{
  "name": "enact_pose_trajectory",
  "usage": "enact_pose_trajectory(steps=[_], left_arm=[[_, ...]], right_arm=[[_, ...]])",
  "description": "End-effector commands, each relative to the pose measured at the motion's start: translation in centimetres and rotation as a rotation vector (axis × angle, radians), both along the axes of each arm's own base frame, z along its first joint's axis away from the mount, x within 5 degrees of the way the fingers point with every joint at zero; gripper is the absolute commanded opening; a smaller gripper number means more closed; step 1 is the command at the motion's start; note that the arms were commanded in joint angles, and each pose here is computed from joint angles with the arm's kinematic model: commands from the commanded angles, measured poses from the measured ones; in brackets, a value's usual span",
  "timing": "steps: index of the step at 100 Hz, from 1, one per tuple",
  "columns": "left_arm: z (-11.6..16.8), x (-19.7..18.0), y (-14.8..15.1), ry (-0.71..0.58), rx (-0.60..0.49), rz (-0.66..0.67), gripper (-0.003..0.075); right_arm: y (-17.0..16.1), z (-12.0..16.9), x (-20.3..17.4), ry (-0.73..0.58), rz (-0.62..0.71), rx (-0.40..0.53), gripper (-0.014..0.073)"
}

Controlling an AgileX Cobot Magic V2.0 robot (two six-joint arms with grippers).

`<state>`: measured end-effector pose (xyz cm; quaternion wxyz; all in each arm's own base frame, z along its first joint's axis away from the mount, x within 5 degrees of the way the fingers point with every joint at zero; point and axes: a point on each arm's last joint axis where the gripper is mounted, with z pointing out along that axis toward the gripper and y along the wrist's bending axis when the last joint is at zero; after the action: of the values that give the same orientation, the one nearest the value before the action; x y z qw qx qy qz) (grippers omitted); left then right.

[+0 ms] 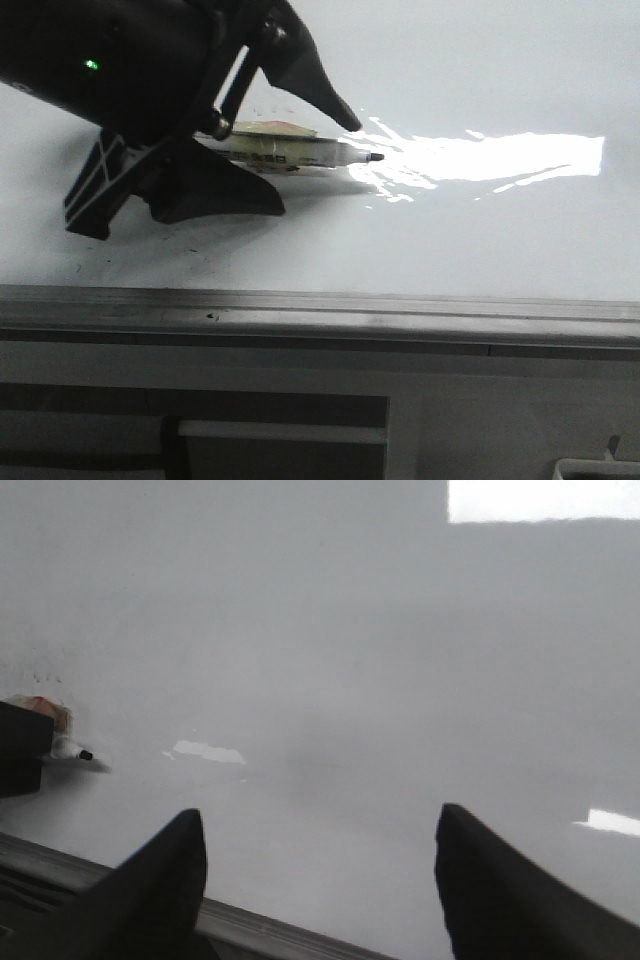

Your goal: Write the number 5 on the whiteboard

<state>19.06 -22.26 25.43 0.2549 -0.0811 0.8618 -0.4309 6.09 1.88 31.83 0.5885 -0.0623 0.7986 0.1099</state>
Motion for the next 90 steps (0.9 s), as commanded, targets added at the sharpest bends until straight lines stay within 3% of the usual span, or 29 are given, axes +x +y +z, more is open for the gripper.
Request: enact_pose_trajectory(steps=[1, 34, 67, 90], left_arm=[[0.4, 0.7, 0.0, -0.021, 0.001, 0.03, 0.0442], [0.1, 1.3, 0.3, -0.038, 0.037, 0.089, 0.0439], [1.7, 1.2, -0.7, -0.021, -0.052, 0.035, 0.0438], [2.0, 1.7, -0.6, -0.027, -0.056, 0.082, 0.0438]], right_arm=[[-0.1, 1.6, 0.3, -0.082, -0.013, 0.002, 0.0439], [-0.1, 1.5, 0.3, -0.079, -0.013, 0.001, 0.0439], [-0.1, 1.1, 0.5, -0.063, -0.013, -0.001, 0.0439], [0.0, 0.3, 0.6, -0.04, -0.012, -0.003, 0.0439]])
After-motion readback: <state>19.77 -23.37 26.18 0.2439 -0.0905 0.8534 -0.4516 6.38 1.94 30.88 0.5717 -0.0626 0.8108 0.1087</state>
